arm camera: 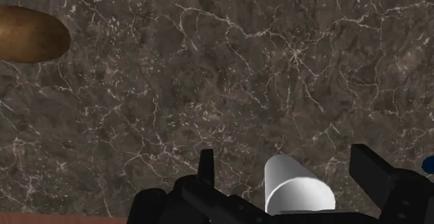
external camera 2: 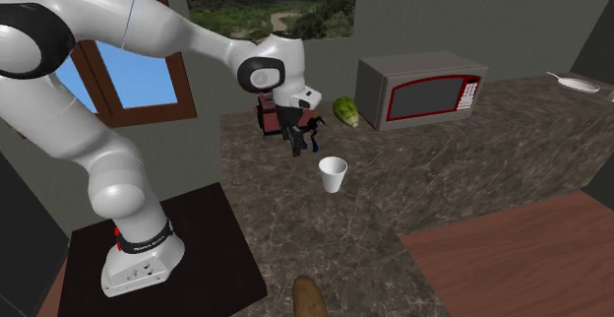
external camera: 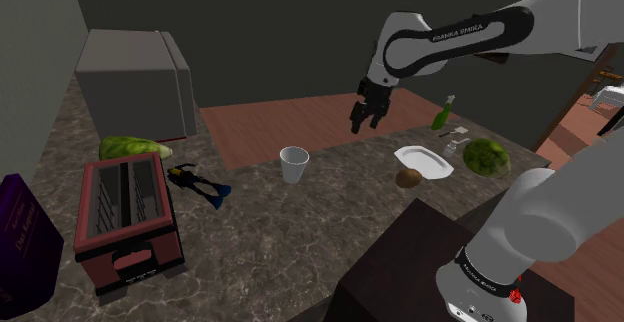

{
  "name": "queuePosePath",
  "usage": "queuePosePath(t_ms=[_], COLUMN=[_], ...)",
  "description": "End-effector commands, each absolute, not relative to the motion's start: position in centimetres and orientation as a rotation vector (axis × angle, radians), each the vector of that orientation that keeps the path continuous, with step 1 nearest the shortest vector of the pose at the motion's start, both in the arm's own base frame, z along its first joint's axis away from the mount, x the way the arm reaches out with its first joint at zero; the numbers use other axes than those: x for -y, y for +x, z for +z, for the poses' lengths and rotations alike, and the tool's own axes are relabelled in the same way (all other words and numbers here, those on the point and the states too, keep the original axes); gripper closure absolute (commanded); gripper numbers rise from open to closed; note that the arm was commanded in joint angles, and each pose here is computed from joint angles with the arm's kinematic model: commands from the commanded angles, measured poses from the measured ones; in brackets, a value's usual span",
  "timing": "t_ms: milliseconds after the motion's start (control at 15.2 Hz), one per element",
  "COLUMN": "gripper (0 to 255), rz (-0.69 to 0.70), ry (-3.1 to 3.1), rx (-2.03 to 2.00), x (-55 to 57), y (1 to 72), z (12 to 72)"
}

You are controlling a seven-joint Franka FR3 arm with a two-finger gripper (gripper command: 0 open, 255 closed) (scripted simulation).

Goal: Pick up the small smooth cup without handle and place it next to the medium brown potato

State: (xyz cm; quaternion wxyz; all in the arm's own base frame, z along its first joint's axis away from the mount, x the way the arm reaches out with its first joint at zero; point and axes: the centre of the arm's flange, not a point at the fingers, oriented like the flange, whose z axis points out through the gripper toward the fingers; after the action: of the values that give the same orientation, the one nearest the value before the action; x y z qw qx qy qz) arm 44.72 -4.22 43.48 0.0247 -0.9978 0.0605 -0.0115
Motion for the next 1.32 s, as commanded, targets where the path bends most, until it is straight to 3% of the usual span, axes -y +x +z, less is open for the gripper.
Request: queuePosePath(t_ms=[0,1254], gripper=[0,0], rz=[-0.04,-0.054], ry=[-3.07,-2.912], rx=[-0.206,-0.356], x=[4.4,5.3], y=[46.4,63.9], z=[41.4,23.7])
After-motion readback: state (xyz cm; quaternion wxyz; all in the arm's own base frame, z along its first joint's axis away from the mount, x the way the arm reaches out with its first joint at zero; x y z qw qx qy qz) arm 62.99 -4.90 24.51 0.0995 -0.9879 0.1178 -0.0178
